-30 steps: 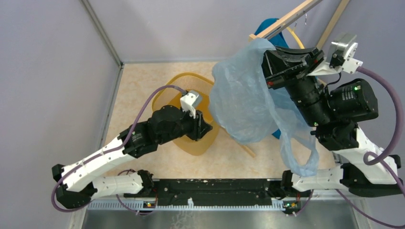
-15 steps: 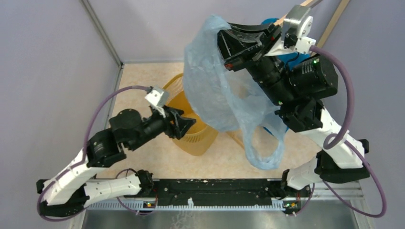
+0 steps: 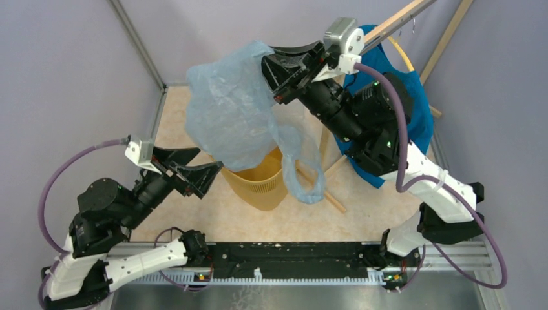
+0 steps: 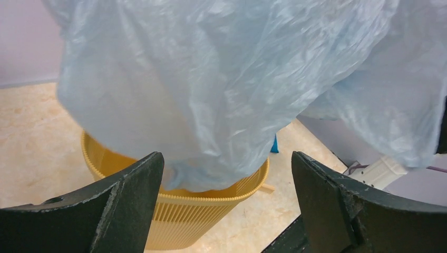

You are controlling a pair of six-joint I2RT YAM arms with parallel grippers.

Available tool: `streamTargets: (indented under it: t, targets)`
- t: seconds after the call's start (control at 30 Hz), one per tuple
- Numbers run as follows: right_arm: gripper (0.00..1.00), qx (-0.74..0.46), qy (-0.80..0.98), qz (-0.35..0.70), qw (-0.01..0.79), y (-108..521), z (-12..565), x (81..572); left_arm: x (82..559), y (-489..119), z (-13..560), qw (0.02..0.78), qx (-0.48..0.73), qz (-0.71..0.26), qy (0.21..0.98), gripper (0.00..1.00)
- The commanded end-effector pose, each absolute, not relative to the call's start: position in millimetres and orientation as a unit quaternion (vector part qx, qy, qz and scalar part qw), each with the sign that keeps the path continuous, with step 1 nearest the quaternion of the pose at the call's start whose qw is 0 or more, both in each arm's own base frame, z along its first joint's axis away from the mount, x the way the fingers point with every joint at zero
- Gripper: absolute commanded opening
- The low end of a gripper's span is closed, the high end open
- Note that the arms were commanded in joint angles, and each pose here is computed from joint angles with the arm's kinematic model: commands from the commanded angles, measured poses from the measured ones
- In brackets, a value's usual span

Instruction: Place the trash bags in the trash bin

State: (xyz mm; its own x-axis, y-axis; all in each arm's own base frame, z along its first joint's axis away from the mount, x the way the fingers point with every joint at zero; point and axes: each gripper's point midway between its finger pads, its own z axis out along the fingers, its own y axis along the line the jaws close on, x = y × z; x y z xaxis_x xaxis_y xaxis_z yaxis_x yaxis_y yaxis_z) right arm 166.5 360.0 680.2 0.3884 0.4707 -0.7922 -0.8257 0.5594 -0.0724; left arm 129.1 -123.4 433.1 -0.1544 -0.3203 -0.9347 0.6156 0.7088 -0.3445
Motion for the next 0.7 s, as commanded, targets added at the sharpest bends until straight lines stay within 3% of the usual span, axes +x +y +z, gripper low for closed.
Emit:
streamTargets:
  t: [0.0, 0.23, 0.67]
  targets:
    - [0.00, -0.200, 0.394, 0.402, 0.802, 328, 687, 166, 132, -117, 440, 0.649, 0.093, -0.360, 0.664, 0.97]
    - [0.00, -0.218, 0.419, 0.399, 0.786, 321, 691, 162, 153, -111, 449, 0.656, 0.052, -0.307, 0.688, 0.99]
    - [0.00, -0.271, 0.527, 0.346, 0.727, 346, 593, 181, 193, -153, 453, 0.655, 0.068, -0.228, 0.717, 0.98]
